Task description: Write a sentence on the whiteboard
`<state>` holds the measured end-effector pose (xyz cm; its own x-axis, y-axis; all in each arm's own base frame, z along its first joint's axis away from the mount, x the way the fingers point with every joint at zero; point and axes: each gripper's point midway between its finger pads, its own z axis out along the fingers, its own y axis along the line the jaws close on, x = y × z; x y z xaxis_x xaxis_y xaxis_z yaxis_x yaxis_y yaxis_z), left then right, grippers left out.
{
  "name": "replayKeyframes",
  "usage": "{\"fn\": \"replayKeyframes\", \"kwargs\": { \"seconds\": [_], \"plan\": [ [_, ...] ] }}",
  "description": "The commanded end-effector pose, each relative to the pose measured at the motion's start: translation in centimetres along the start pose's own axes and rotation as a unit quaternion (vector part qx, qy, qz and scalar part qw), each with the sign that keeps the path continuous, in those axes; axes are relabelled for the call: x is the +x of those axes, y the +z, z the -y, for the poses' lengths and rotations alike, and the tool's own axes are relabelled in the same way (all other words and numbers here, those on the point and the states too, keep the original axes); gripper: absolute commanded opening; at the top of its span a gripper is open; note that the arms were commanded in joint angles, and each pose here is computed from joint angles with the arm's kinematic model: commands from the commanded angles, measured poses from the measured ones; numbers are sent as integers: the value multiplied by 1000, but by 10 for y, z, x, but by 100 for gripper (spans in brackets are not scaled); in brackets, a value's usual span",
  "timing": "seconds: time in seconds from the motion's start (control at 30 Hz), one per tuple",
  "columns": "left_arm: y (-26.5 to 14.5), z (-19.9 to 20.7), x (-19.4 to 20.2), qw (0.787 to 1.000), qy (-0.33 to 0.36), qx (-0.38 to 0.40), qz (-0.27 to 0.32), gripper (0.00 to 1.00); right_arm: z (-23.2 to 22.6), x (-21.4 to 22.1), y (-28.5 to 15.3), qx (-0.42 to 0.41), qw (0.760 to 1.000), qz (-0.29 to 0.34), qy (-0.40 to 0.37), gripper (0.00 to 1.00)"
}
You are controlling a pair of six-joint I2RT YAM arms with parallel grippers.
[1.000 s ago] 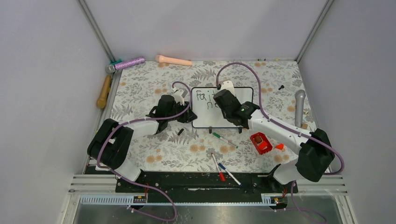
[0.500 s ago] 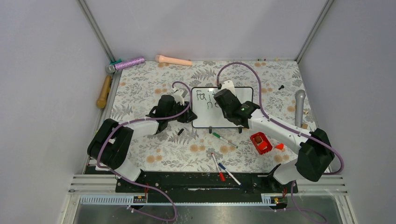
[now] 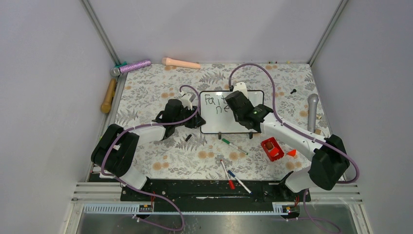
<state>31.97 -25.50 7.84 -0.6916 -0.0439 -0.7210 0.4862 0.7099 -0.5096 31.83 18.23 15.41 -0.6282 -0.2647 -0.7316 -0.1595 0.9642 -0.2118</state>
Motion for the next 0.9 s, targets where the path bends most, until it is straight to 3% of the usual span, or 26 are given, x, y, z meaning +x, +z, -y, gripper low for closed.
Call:
{"fn": "replayKeyframes", "kwargs": {
  "seconds": [0.0,0.87],
  "plan": [
    [-4,19,-28,998,26,33,42,32,5,-24,-1,6,1000,21,16,0],
    [-4,19,-27,998,25,34,40,32,-9,-13,-1,-34,999,5,20,0]
  ]
}}
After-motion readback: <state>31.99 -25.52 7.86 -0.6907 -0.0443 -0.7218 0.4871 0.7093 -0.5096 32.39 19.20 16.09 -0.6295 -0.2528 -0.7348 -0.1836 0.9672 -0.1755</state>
